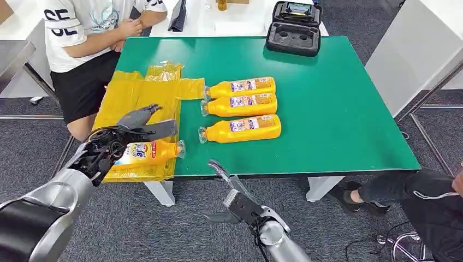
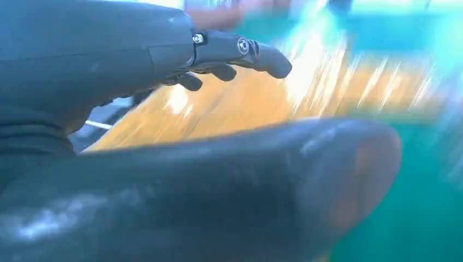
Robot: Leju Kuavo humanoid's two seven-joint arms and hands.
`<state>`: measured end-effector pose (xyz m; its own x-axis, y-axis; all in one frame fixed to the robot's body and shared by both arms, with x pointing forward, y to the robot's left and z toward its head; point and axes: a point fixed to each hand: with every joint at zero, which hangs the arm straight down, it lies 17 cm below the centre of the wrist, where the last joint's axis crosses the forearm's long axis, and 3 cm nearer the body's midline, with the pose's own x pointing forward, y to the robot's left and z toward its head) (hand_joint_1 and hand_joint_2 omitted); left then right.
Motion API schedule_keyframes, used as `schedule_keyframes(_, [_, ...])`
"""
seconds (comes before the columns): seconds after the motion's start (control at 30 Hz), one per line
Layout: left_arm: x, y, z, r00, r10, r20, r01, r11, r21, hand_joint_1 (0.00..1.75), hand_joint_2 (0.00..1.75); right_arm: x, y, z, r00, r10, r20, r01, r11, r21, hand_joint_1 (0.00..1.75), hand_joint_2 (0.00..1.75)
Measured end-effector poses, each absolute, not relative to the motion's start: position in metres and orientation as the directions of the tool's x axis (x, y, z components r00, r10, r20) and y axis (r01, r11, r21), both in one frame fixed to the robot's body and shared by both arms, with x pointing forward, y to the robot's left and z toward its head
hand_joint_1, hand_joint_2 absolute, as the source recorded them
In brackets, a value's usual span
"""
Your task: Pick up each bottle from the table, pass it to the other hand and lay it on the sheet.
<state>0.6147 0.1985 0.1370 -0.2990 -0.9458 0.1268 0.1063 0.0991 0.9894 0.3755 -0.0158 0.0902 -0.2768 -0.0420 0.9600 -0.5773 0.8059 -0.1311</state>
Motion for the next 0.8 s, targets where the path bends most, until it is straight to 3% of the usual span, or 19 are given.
schedule_keyframes(0.13, [0.614, 0.175, 0.219, -0.432, -0.822, 0.372, -0.127, 0.463, 0.877, 0.0, 1.75, 0.381, -0.023, 0.103, -0.319, -0.026, 0.947, -0.533, 0.832, -0.156, 0.0, 1.75])
schedule_keyframes(0.17, [0.611, 0.172, 0.229, -0.46, -0.772, 0.439, -0.132, 0.548, 0.826, 0.0, 1.75, 0.385, -0.026, 0.107, -0.332, -0.02, 0.943, -0.517, 0.84, -0.164, 0.0, 0.0])
schedule_keyframes(0.23, [0.605, 0.174, 0.243, -0.493, -0.679, 0.544, -0.142, 0.68, 0.72, 0.0, 1.75, 0.392, -0.031, 0.113, -0.356, -0.004, 0.935, -0.491, 0.852, -0.183, 0.0, 0.0])
schedule_keyframes(0.27, [0.603, 0.174, 0.245, -0.5, -0.648, 0.575, -0.141, 0.716, 0.684, 0.0, 1.75, 0.395, -0.033, 0.116, -0.365, 0.002, 0.931, -0.483, 0.855, -0.191, 0.0, 1.75])
schedule_keyframes(0.43, [0.587, 0.188, 0.247, -0.522, -0.43, 0.737, -0.135, 0.895, 0.426, 0.0, 1.75, 0.422, -0.048, 0.14, -0.432, 0.044, 0.901, -0.418, 0.876, -0.243, 0.0, 1.75])
schedule_keyframes(0.6, [0.557, 0.201, 0.229, -0.506, -0.252, 0.825, -0.171, 0.967, 0.19, 0.0, 1.75, 0.477, -0.077, 0.181, -0.5, 0.151, 0.852, -0.324, 0.88, -0.347, 0.0, 1.75])
schedule_keyframes(0.8, [0.534, 0.207, 0.227, -0.522, -0.227, 0.822, -0.222, 0.967, 0.127, 0.0, 1.75, 0.521, -0.104, 0.203, -0.521, 0.286, 0.804, -0.252, 0.849, -0.465, 0.0, 1.75])
